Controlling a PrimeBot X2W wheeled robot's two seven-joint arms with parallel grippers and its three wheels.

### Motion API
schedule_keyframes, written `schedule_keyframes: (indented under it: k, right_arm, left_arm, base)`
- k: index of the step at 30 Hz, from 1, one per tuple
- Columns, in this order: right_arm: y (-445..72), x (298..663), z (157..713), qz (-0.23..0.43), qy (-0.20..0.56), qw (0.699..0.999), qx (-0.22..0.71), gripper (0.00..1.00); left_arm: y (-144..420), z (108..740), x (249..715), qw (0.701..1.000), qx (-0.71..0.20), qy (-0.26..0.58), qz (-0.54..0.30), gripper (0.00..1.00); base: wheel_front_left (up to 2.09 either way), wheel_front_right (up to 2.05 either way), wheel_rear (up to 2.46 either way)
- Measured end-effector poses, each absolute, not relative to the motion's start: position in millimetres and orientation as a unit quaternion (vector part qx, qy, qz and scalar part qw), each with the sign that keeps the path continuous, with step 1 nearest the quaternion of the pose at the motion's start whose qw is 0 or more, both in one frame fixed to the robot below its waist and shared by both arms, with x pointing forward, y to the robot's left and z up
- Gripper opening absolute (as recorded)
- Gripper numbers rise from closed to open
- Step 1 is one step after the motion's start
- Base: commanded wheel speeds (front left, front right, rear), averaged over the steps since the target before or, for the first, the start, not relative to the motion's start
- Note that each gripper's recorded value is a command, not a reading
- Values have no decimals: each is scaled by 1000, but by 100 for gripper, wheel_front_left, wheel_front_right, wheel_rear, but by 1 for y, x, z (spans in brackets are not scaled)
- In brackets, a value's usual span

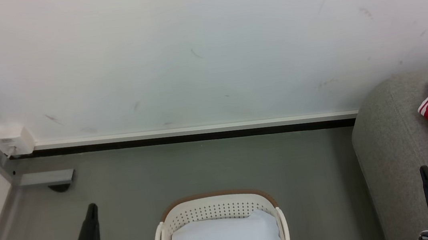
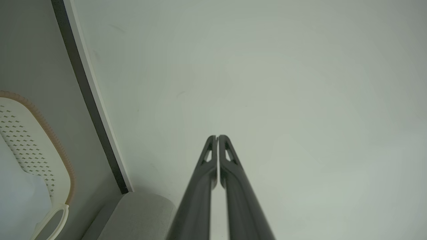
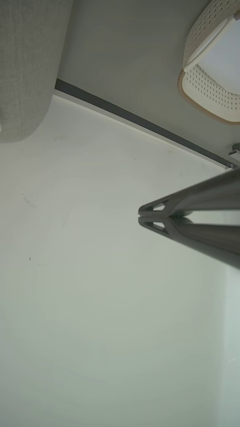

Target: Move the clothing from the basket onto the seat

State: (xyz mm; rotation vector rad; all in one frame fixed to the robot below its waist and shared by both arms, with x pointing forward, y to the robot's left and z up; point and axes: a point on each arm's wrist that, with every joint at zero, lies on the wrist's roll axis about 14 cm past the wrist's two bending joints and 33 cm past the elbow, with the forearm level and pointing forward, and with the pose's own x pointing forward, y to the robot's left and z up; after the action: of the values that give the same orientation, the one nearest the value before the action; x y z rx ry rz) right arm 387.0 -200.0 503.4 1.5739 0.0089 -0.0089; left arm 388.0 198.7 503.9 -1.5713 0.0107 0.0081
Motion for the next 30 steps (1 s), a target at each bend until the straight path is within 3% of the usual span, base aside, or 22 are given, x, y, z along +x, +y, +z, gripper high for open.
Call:
schedule_keyframes:
  k: [30]
  right_arm:
    - [-200, 387, 503, -4, 4, 706, 708, 0]
  left_arm:
    - [199, 504, 388, 707, -707, 5, 4, 0]
  base:
    - [0, 0, 0]
